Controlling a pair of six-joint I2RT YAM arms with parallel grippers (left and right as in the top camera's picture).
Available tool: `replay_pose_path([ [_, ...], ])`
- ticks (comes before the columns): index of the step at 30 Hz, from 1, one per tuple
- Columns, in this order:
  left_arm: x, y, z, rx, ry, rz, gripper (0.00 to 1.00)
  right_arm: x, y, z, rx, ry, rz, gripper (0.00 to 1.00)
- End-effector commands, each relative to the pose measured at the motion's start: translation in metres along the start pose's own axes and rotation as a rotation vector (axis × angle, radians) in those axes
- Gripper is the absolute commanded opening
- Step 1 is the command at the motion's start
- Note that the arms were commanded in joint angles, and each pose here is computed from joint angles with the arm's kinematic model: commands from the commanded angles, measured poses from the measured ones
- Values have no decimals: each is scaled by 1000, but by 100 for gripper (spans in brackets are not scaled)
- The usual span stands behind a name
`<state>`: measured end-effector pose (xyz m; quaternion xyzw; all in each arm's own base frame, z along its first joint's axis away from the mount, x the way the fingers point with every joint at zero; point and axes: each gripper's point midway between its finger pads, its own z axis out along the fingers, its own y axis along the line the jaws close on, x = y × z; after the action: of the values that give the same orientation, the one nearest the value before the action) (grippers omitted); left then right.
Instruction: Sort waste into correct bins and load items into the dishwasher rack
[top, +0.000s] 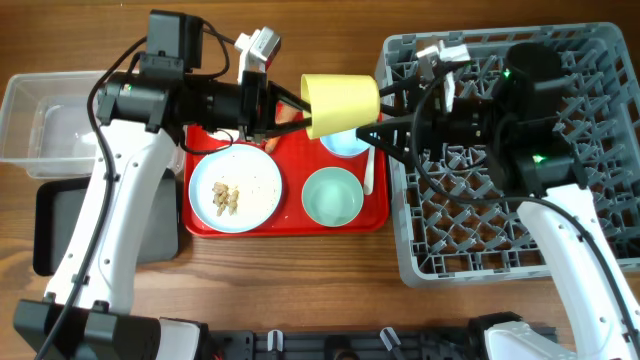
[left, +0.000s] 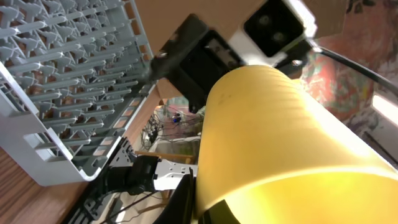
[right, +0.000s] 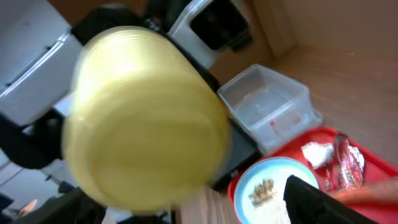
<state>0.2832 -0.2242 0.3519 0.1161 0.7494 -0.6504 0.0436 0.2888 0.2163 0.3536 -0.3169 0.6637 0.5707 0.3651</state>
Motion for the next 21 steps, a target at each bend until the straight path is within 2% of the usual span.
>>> replay_pose_path([
  [1,6,-3,8,-12,19,32,4,-12,31,-4,-118,1,-27,92],
  [3,9,-4,12,-13,32,33,4,-20,40,-5,-148,-7,-62,90],
  [4,9,-3,13,-23,31,31,4,-22,43,-5,-157,-8,-74,83],
  [7,8,-2,13,-23,31,31,4,-20,44,-5,-171,3,-52,71],
  [10,8,-1,13,-34,27,32,4,-18,47,-6,-190,14,-53,69],
  [13,7,1,13,-44,22,34,4,-15,51,-7,-215,30,-55,59],
  [14,6,1,13,-44,21,40,4,-15,52,-7,-217,31,-54,58],
  [16,4,0,13,-42,18,47,4,-12,57,-6,-244,48,-56,69],
  [21,3,0,13,-41,16,58,4,-7,65,6,-271,63,-61,70],
])
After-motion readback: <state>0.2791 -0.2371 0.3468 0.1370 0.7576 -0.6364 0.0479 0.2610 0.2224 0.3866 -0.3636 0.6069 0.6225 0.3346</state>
